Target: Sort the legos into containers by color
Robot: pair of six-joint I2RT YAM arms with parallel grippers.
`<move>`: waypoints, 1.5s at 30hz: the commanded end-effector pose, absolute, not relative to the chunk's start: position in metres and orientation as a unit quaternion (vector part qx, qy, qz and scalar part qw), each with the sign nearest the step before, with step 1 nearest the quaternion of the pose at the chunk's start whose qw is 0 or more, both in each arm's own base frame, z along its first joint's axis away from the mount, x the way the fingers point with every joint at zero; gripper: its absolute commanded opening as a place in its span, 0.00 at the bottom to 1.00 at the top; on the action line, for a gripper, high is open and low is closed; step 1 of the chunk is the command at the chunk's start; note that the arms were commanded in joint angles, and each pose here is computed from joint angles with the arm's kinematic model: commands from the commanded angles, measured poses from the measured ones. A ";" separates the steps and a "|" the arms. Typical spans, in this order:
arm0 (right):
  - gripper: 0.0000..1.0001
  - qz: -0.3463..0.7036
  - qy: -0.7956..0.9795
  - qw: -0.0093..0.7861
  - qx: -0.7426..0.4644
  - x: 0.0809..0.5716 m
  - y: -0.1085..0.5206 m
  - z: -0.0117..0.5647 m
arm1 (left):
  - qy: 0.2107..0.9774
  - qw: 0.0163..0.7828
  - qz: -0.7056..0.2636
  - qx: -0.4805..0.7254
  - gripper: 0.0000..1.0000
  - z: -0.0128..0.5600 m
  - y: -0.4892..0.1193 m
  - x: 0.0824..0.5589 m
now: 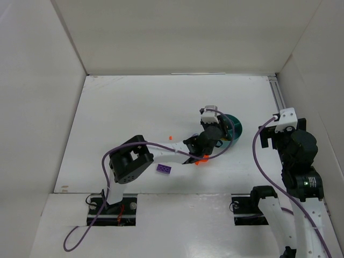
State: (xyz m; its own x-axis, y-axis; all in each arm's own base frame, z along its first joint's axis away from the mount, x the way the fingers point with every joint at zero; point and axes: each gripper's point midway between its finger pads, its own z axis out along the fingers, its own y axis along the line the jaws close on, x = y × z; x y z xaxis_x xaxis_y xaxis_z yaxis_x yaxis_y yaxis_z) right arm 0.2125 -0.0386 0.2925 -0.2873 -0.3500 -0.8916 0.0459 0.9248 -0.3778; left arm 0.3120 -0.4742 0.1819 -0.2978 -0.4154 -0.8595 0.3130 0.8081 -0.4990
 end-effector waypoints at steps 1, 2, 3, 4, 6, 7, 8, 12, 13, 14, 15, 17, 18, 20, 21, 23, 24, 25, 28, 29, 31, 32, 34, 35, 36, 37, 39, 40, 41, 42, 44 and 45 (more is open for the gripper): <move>1.00 -0.174 0.774 0.603 -0.080 0.211 -0.042 0.306 | 0.727 0.601 -0.326 -0.058 0.19 0.195 -0.471 0.314; 1.00 -0.171 0.774 0.604 -0.083 0.212 -0.041 0.306 | 0.727 0.601 -0.326 -0.058 0.21 0.195 -0.471 0.314; 1.00 -0.171 0.774 0.604 -0.083 0.212 -0.041 0.306 | 0.727 0.598 -0.332 -0.058 0.27 0.196 -0.474 0.309; 1.00 -0.171 0.774 0.604 -0.083 0.212 -0.041 0.306 | 0.727 0.598 -0.332 -0.058 0.30 0.196 -0.474 0.309; 1.00 -0.171 0.774 0.604 -0.083 0.212 -0.041 0.306 | 0.727 0.598 -0.332 -0.058 0.34 0.196 -0.474 0.309; 1.00 -0.171 0.774 0.604 -0.083 0.212 -0.041 0.306 | 0.727 0.600 -0.329 -0.061 0.36 0.196 -0.473 0.310; 1.00 -0.171 0.774 0.604 -0.083 0.212 -0.041 0.306 | 0.727 0.600 -0.329 -0.061 0.38 0.196 -0.473 0.310; 1.00 -0.171 0.774 0.604 -0.083 0.212 -0.041 0.306 | 0.730 0.602 -0.319 -0.051 0.47 0.189 -0.473 0.311; 1.00 -0.171 0.774 0.604 -0.083 0.212 -0.041 0.306 | 0.730 0.602 -0.319 -0.051 0.50 0.189 -0.473 0.311; 1.00 -0.171 0.774 0.604 -0.083 0.212 -0.041 0.306 | 0.730 0.602 -0.319 -0.051 0.52 0.189 -0.473 0.311; 1.00 -0.171 0.774 0.604 -0.083 0.212 -0.041 0.306 | 0.730 0.602 -0.319 -0.051 0.52 0.189 -0.473 0.311; 1.00 -0.171 0.774 0.604 -0.083 0.212 -0.041 0.306 | 0.731 0.603 -0.316 -0.047 0.54 0.189 -0.473 0.311; 1.00 -0.171 0.774 0.604 -0.083 0.212 -0.041 0.306 | 0.731 0.603 -0.316 -0.047 0.54 0.189 -0.473 0.311; 1.00 -0.171 0.774 0.604 -0.083 0.212 -0.041 0.306 | 0.728 0.605 -0.320 -0.050 0.57 0.195 -0.472 0.311; 1.00 -0.171 0.774 0.604 -0.083 0.212 -0.041 0.306 | 0.728 0.607 -0.316 -0.045 0.58 0.195 -0.471 0.311; 1.00 -0.171 0.774 0.604 -0.083 0.212 -0.041 0.306 | 0.723 0.607 -0.327 -0.045 0.61 0.206 -0.472 0.309; 1.00 -0.166 0.774 0.605 -0.087 0.212 -0.039 0.306 | 0.727 0.604 -0.324 -0.030 0.72 0.205 -0.471 0.306; 1.00 -0.165 0.773 0.605 -0.094 0.213 -0.037 0.306 | 0.723 0.606 -0.330 -0.034 0.80 0.220 -0.467 0.304; 1.00 -0.146 0.761 0.615 -0.146 0.221 -0.022 0.308 | 0.731 0.608 -0.311 -0.017 1.00 0.237 -0.444 0.295; 1.00 -0.130 0.756 0.622 -0.158 0.223 -0.015 0.310 | 0.734 0.609 -0.300 -0.012 1.00 0.239 -0.434 0.296; 1.00 -0.103 0.751 0.619 -0.206 0.230 0.002 0.304 | 0.746 0.600 -0.291 -0.013 1.00 0.243 -0.414 0.296; 1.00 -0.096 0.751 0.615 -0.218 0.232 0.006 0.302 | 0.758 0.588 -0.283 -0.010 1.00 0.248 -0.397 0.294; 1.00 -0.077 0.756 0.602 -0.243 0.240 0.015 0.293 | 0.781 0.556 -0.284 -0.019 1.00 0.235 -0.369 0.303; 1.00 -0.055 0.751 0.601 -0.268 0.241 0.025 0.290 | 0.790 0.543 -0.285 -0.019 1.00 0.237 -0.351 0.302; 1.00 -0.043 0.748 0.599 -0.281 0.244 0.031 0.287 | 0.805 0.526 -0.276 -0.012 1.00 0.220 -0.335 0.302; 1.00 -0.034 0.746 0.597 -0.294 0.245 0.036 0.285 | 0.812 0.519 -0.266 -0.033 1.00 0.213 -0.311 0.315; 1.00 -0.005 0.739 0.594 -0.318 0.246 0.052 0.280 | 0.824 0.497 -0.270 -0.029 1.00 0.205 -0.289 0.310; 1.00 0.002 0.742 0.583 -0.330 0.249 0.057 0.273 | 0.834 0.490 -0.251 -0.034 1.00 0.192 -0.271 0.312; 1.00 0.008 0.743 0.577 -0.339 0.250 0.063 0.270 | 0.839 0.486 -0.243 -0.038 1.00 0.187 -0.262 0.310; 0.98 0.005 0.750 0.566 -0.343 0.251 0.065 0.264 | 0.849 0.475 -0.227 -0.038 1.00 0.179 -0.253 0.306; 0.98 0.029 0.749 0.551 -0.366 0.251 0.090 0.255 | 0.852 0.471 -0.223 -0.045 1.00 0.177 -0.241 0.299; 0.98 0.013 0.759 0.545 -0.356 0.255 0.089 0.249 | 0.856 0.463 -0.224 -0.050 1.00 0.175 -0.237 0.295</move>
State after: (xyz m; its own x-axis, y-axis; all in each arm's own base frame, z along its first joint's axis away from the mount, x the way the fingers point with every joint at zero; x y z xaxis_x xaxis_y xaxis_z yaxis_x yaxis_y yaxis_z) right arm 0.2472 0.0712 0.2453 -0.1915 -0.5209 -0.8319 -0.5466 0.7606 -0.3504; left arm 0.3224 -0.2417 0.1941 -0.4633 -0.3391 -0.8188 0.1118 0.8941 -0.4336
